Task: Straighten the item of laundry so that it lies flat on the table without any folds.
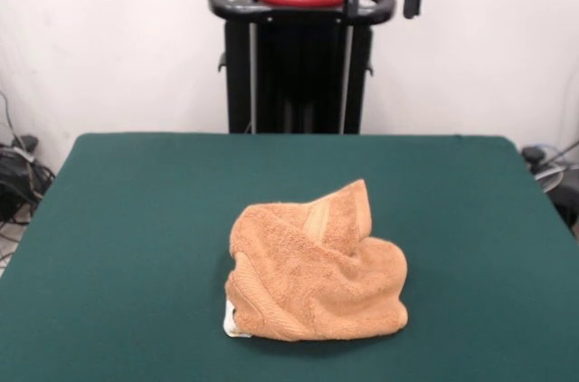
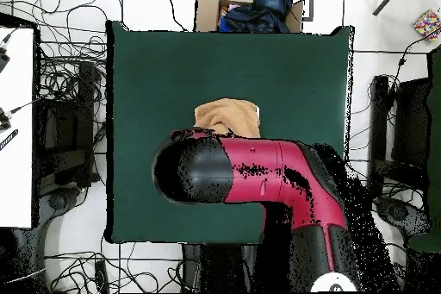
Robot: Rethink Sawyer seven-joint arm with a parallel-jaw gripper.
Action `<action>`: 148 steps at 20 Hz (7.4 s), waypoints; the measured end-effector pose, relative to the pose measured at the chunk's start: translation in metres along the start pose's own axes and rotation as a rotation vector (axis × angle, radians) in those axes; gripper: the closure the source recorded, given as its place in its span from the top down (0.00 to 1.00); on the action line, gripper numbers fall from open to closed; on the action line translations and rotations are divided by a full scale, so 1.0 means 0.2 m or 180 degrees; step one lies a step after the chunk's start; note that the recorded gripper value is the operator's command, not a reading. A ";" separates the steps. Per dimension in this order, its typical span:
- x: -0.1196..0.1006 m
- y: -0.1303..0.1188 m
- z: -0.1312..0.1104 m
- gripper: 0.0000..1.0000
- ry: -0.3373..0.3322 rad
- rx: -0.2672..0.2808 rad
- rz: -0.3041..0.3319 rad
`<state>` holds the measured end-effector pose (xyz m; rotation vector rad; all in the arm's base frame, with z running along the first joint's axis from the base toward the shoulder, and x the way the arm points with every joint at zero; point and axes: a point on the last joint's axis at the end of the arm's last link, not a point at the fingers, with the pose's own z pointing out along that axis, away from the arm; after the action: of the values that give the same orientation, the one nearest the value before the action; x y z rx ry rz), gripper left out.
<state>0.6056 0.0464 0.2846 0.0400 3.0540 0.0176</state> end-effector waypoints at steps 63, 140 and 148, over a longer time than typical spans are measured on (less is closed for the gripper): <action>0.07 0.07 0.99 1.00 -0.0190 -0.0158 -0.0551; 0.45 -0.01 1.37 1.00 -0.0277 -0.0313 -0.0880; 0.47 -0.02 1.45 1.00 -0.0292 -0.0320 -0.0919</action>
<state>0.5365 0.0485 -0.0118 -0.3944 2.9309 0.1454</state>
